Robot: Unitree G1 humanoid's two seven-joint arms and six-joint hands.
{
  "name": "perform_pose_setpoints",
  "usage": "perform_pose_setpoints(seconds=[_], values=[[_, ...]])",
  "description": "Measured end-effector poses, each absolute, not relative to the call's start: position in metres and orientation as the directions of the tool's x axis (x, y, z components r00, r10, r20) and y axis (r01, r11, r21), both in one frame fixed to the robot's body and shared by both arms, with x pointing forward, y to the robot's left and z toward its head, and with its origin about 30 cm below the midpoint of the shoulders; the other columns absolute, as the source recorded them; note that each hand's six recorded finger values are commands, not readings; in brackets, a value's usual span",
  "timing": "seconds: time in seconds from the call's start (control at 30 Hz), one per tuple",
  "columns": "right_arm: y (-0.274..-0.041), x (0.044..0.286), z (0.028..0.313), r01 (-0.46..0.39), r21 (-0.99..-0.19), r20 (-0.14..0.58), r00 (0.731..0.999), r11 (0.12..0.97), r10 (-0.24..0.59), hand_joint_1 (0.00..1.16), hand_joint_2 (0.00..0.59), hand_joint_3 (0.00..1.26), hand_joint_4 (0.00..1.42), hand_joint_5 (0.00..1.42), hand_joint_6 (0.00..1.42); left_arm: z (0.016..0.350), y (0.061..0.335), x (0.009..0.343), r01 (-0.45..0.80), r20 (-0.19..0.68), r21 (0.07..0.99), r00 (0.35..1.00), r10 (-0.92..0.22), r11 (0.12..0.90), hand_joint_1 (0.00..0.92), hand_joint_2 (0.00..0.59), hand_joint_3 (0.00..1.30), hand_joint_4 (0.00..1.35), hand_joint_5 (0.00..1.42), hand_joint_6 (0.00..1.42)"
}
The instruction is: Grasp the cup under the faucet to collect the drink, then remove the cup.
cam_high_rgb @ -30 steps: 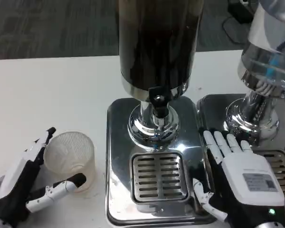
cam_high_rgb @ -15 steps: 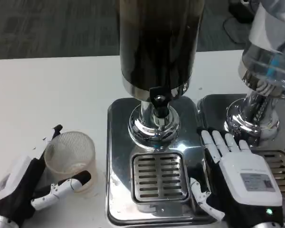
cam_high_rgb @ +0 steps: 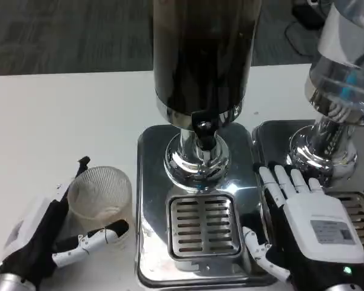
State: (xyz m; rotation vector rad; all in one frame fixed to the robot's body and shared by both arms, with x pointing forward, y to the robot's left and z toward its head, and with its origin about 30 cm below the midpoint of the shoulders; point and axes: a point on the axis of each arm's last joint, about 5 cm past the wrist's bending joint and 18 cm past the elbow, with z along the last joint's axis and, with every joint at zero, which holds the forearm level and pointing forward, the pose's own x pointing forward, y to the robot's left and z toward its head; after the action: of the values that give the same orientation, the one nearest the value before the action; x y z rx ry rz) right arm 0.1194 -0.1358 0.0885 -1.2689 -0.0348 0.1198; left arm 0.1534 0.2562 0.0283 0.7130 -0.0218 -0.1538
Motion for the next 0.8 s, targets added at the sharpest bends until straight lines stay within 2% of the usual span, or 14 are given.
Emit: perform_pose_setpoints(seconds=[0.1, 0.23, 0.37, 0.57, 0.8], values=[[-0.1357, 0.1194, 0.0889, -0.076, -0.953, -0.045, 0.993, 0.292, 0.112, 0.23, 0.47, 0.05, 0.0, 0.0, 0.0, 0.0282, 0.2544, 0.1532, 0.1, 0.002, 0.65, 0.991, -0.133, 0.753, 0.436, 0.094, 0.0, 0.0, 0.25, 0.15], [-0.1363, 0.1196, 0.0891, -0.083, -0.953, -0.053, 0.992, 0.29, 0.113, 0.23, 0.47, 0.06, 0.0, 0.0, 0.0, 0.0264, 0.2517, 0.1489, 0.029, 0.073, 0.685, 0.991, -0.108, 0.728, 0.451, 0.104, 0.09, 0.1, 0.37, 0.25], [-0.137, 0.1198, 0.0894, -0.082, -0.953, -0.052, 0.993, 0.291, 0.109, 0.23, 0.472, 0.06, 0.0, 0.0, 0.0, 0.0256, 0.2501, 0.1466, -0.009, 0.113, 0.703, 0.989, -0.099, 0.711, 0.451, 0.106, 0.11, 0.15, 0.4, 0.27], [-0.1376, 0.12, 0.0894, -0.082, -0.951, -0.053, 0.993, 0.298, 0.105, 0.23, 0.472, 0.06, 0.0, 0.0, 0.0, 0.0252, 0.2493, 0.1463, -0.013, 0.122, 0.709, 0.987, -0.104, 0.705, 0.479, 0.117, 0.13, 0.17, 0.44, 0.3], [-0.1371, 0.1202, 0.0895, -0.085, -0.948, -0.055, 0.993, 0.308, 0.105, 0.22, 0.47, 0.07, 0.0, 0.0, 0.0, 0.0252, 0.249, 0.1462, -0.021, 0.133, 0.709, 0.986, -0.104, 0.704, 0.505, 0.12, 0.33, 0.37, 0.61, 0.49]])
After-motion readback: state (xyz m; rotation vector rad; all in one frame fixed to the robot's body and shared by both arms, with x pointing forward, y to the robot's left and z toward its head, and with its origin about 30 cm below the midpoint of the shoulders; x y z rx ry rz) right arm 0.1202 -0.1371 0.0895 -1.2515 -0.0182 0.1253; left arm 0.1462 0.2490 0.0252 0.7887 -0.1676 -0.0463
